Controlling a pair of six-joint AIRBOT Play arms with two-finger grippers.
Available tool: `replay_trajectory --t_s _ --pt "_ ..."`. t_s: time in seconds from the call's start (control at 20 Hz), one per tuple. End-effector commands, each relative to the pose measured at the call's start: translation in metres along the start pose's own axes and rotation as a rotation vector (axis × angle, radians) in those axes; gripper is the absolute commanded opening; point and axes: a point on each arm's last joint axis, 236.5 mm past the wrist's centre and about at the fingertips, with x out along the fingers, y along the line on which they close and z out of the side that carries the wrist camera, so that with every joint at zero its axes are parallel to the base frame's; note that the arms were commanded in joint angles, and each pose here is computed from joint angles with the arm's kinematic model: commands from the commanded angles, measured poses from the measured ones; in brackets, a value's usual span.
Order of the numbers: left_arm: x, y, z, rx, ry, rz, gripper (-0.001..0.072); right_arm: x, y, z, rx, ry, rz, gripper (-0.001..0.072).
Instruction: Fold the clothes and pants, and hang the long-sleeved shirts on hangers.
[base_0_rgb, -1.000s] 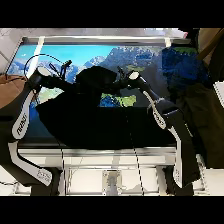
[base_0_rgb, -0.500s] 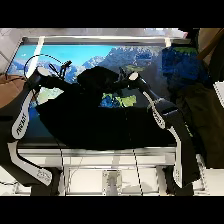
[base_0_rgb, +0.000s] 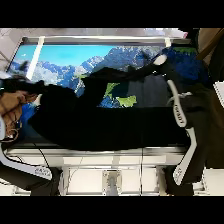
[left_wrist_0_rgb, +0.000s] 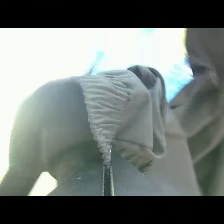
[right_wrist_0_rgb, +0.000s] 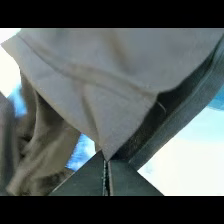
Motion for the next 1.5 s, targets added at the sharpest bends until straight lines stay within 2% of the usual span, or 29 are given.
replay_trajectory --t_s 0.0,0.15,0.35,0.8,1.0,1.2,1.45 --pt "-0.066 0.082 -0.003 -0.189 -0.121 0.096 0.0017 -0.078 -0.024 0.02 -0.004 -0.086 -0.089 0.0009" --pt "-0.098 0.117 -0.003 -0.287 -0.203 0.148 0.0017 -0.108 -0.035 0.009 0.008 -0.053 -0.124 0.0008" --pt "-0.113 0.135 0.008 -0.334 -0.288 0.197 0.0017 -0.138 -0.053 -0.01 0.022 0.001 -0.221 0.0008" --pt "-0.142 0.15 0.039 -0.404 -0.465 0.274 0.0017 -0.263 -0.094 -0.011 0.12 -0.185 -0.444 0.0008" --pt "-0.133 0.133 0.065 -0.357 -0.525 0.271 0.0017 -0.248 -0.119 0.004 0.143 -0.23 -0.466 0.0008" --pt "-0.146 0.142 0.098 -0.405 -0.685 0.344 0.0016 -0.234 -0.19 0.004 0.328 -0.224 -0.596 0.0008" --pt "-0.096 0.141 0.099 -0.394 -0.619 0.326 0.0017 -0.182 -0.226 0.052 0.391 -0.361 -0.505 0.0008"
